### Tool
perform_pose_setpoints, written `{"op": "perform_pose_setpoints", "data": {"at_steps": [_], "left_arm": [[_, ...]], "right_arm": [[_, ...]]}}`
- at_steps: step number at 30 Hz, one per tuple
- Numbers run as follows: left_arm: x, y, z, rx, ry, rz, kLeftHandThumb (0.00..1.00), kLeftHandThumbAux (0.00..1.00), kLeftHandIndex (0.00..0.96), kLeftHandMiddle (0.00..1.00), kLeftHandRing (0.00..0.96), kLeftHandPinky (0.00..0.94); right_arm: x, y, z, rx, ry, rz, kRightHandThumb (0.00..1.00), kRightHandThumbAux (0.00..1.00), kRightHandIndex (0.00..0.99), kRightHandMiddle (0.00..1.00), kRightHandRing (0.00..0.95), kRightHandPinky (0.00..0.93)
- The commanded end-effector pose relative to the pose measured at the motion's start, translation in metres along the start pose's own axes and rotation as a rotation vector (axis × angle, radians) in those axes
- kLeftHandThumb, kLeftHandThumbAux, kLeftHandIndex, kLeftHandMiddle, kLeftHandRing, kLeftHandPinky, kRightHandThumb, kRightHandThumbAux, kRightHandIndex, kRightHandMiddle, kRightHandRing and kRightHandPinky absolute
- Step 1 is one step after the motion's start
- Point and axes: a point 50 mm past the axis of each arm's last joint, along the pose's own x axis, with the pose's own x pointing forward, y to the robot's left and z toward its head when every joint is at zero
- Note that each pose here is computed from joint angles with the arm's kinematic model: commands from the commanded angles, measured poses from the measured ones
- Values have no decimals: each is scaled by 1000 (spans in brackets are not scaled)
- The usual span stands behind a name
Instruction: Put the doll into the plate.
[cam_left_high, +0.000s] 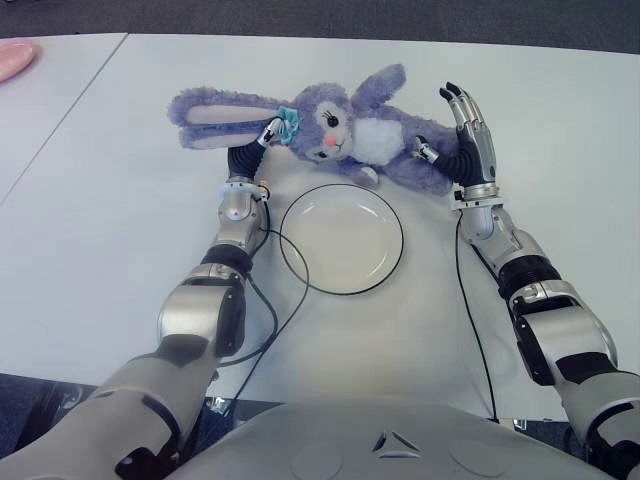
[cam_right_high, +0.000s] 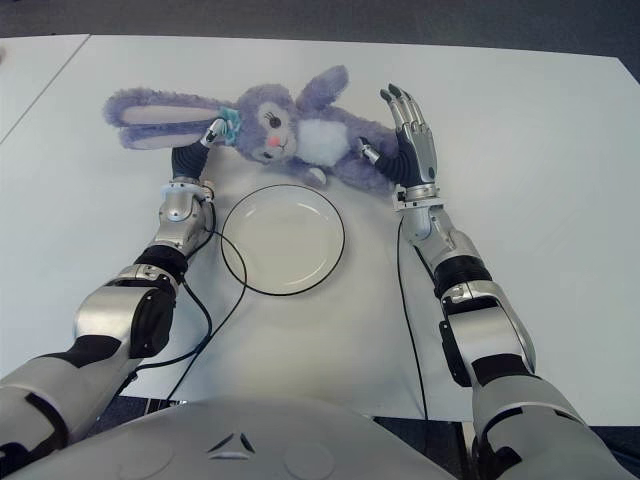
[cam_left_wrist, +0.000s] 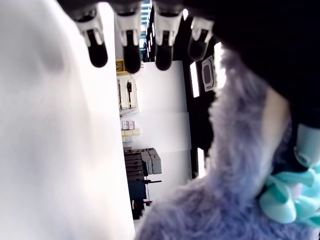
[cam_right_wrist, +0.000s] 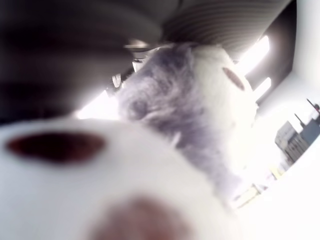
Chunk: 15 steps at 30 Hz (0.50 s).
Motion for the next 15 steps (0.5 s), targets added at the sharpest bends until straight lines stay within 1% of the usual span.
{"op": "perform_pose_setpoints", "data": {"at_steps": [1,4,5,6,7,8,11,12,13,14,15], "left_arm": [[-103,14,-116,40,557,30,0,503,36,112,115,121],[-104,14,-116,44,557,28,0,505,36,113,116,120],[-104,14,-116,45,557,27,0,508,36,113,116,120],[-104,14,-116,46,557,27,0,509,36,113,116,120],[-104,14,-116,47,557,27,0,512,36,113,115,120],[-104,14,-116,48,558,28,0,514,36,113,116,122],[-104,15,-116,48,559,29,0,519,38,114,117,125],[-104,15,-116,46,558,30,0,519,39,114,117,126],[-104,15,-116,44,557,31,0,517,41,115,118,125],[-104,15,-116,42,555,31,0,516,42,115,118,125],[-104,15,-116,40,553,30,0,512,43,114,118,124]], "right_arm": [[-3,3,-12,7,62,87,469,525,2,0,67,225],[-4,4,-15,8,86,109,480,534,3,3,95,264],[-4,4,-16,8,94,115,488,540,8,20,148,309],[-5,4,-17,7,104,122,491,541,10,26,166,325],[-5,5,-18,7,111,127,497,548,15,44,231,375],[-6,5,-20,8,129,139,500,554,29,88,279,414],[-6,7,-23,10,164,166,502,565,61,189,348,475],[-7,8,-26,6,193,195,502,568,72,211,360,483],[-7,9,-28,4,214,217,493,578,112,277,396,501],[-8,10,-30,5,238,243,490,582,126,301,409,507],[-8,11,-32,7,251,259,484,590,160,350,443,528]]}}
